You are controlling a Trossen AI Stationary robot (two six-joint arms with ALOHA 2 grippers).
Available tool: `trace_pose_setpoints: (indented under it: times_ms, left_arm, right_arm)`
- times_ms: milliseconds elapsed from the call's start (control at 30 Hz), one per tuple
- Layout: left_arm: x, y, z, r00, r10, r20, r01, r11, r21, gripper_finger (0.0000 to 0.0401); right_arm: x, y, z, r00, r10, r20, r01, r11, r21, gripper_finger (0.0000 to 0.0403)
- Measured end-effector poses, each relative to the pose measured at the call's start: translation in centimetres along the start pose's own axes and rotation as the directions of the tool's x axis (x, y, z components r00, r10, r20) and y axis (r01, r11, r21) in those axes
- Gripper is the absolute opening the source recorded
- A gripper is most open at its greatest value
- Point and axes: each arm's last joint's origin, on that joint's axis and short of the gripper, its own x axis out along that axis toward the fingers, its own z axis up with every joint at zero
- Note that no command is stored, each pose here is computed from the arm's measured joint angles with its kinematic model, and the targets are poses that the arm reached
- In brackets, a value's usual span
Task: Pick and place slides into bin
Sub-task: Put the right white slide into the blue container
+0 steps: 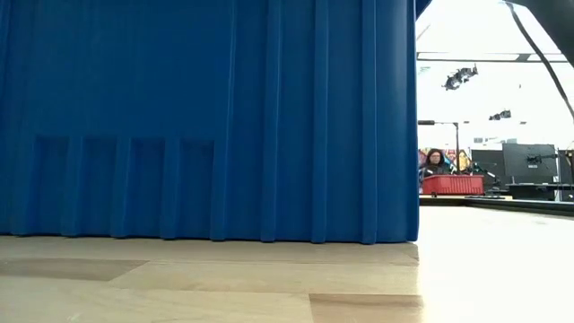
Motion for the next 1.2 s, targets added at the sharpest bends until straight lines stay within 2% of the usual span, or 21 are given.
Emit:
trace_pose_setpoints:
  times_ms: [200, 500, 967, 1100, 1200]
  left_arm:
    - [0.0, 0.0, 0.0, 1.000, 0.000, 0.000, 0.000, 1.000, 0.020, 0.0117]
    - [0.0, 0.0, 0.0, 1.000, 0.000, 0.000, 0.000, 0.999, 0.050, 0.0117]
    - [0.0, -0.1, 0.0, 0.999, -0.033, -0.017, 0.034, 0.998, 0.049, 0.0118]
    - [0.0, -0.2, 0.0, 0.999, -0.043, -0.016, 0.044, 0.998, 0.048, 0.0118]
    - [0.0, -0.2, 0.1, 0.999, -0.047, -0.010, 0.047, 0.998, 0.048, 0.0118]
  right_arm:
    - [1.2, -0.2, -0.1, 1.000, -0.018, 0.008, 0.017, 0.998, 0.068, 0.0000]
    - [3.3, -0.8, -0.8, 0.997, -0.064, -0.041, 0.068, 0.994, 0.088, 0.0000]
    - [5.6, -2.2, -1.7, 0.966, -0.194, -0.173, 0.200, 0.980, 0.019, 0.0003]
    - [5.7, -2.6, -1.3, 0.941, -0.259, -0.218, 0.261, 0.965, -0.021, 0.0017]
    - [5.8, -2.6, -0.8, 0.936, -0.266, -0.231, 0.267, 0.963, -0.026, 0.0040]
